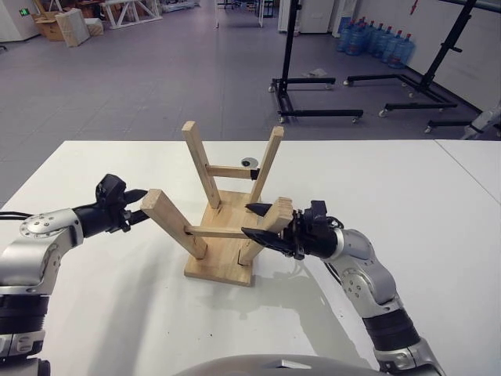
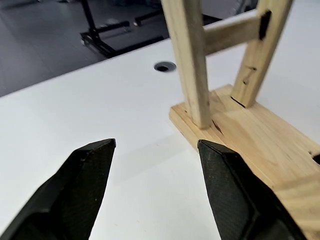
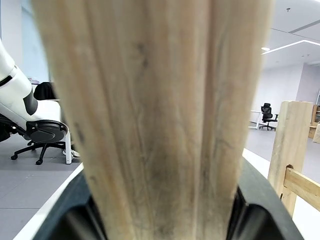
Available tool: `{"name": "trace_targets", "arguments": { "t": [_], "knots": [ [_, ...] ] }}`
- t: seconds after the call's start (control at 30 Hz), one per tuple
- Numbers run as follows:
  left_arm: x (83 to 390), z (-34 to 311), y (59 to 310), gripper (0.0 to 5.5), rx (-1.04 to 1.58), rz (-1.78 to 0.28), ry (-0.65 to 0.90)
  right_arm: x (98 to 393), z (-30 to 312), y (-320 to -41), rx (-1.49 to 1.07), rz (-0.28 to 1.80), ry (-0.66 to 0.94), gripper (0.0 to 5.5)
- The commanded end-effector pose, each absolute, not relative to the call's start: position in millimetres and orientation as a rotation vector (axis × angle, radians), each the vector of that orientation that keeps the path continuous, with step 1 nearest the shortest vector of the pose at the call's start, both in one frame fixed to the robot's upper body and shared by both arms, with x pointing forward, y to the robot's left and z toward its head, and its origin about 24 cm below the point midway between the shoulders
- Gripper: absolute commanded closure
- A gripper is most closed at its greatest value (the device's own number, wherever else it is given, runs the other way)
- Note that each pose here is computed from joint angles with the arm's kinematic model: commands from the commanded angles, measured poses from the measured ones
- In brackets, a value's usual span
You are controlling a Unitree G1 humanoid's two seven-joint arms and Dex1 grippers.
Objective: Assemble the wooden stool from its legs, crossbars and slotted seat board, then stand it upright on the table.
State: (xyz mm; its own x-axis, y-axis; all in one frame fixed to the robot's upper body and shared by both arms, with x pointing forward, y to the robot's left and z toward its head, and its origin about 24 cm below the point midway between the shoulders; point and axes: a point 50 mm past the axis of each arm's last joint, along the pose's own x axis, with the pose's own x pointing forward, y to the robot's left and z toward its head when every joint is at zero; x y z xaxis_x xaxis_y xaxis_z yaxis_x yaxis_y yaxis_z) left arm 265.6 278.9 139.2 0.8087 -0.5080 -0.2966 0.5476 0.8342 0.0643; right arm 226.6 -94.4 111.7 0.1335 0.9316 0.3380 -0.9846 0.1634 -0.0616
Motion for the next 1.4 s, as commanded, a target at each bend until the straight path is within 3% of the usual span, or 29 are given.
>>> {"name": "trace_targets", "arguments": {
  "t": [0.03, 0.2, 0.27, 0.33, 0.5, 0.73, 1.1, 1.4],
  "knots": [
    [286.2, 216.4, 273.7, 2.49, -0.033, -0.402, -0.031, 230.2, 109.8, -81.9, 0.169, 1.382, -0.301, 3.45],
    [282.8, 314.0, 209.1, 2.49, -0.429, -0.599, -0.283, 240.9, 108.3, -71.9, 0.131, 1.303, -0.288, 3.45],
    [278.2, 337.3, 177.8, 2.49, -0.613, -0.684, -0.298, 246.2, 108.0, -67.4, 0.108, 1.272, -0.281, 3.45],
    [275.6, 342.2, 158.7, 2.49, -0.827, -0.718, -0.215, 252.3, 109.6, -63.5, 0.098, 1.24, -0.279, 3.45],
    [271.8, 299.1, 153.3, 2.49, -1.104, -0.648, 0.033, 262.4, 109.1, -55.2, 0.085, 1.181, -0.258, 3.45],
    [249.6, 223.5, 141.5, 2.49, -1.426, -0.421, 0.25, 273.3, 107.8, -39.5, 0.085, 1.149, -0.237, 3.45],
    [242.2, 177.5, 134.8, 2.49, -1.496, -0.332, 0.405, 272.4, 106.4, -37.0, 0.071, 1.158, -0.221, 3.45],
    [236.7, 129.1, 148.0, 2.49, -1.494, -0.283, 0.492, 271.7, 109.3, -31.6, 0.058, 1.169, -0.199, 3.45]
  ]
}}
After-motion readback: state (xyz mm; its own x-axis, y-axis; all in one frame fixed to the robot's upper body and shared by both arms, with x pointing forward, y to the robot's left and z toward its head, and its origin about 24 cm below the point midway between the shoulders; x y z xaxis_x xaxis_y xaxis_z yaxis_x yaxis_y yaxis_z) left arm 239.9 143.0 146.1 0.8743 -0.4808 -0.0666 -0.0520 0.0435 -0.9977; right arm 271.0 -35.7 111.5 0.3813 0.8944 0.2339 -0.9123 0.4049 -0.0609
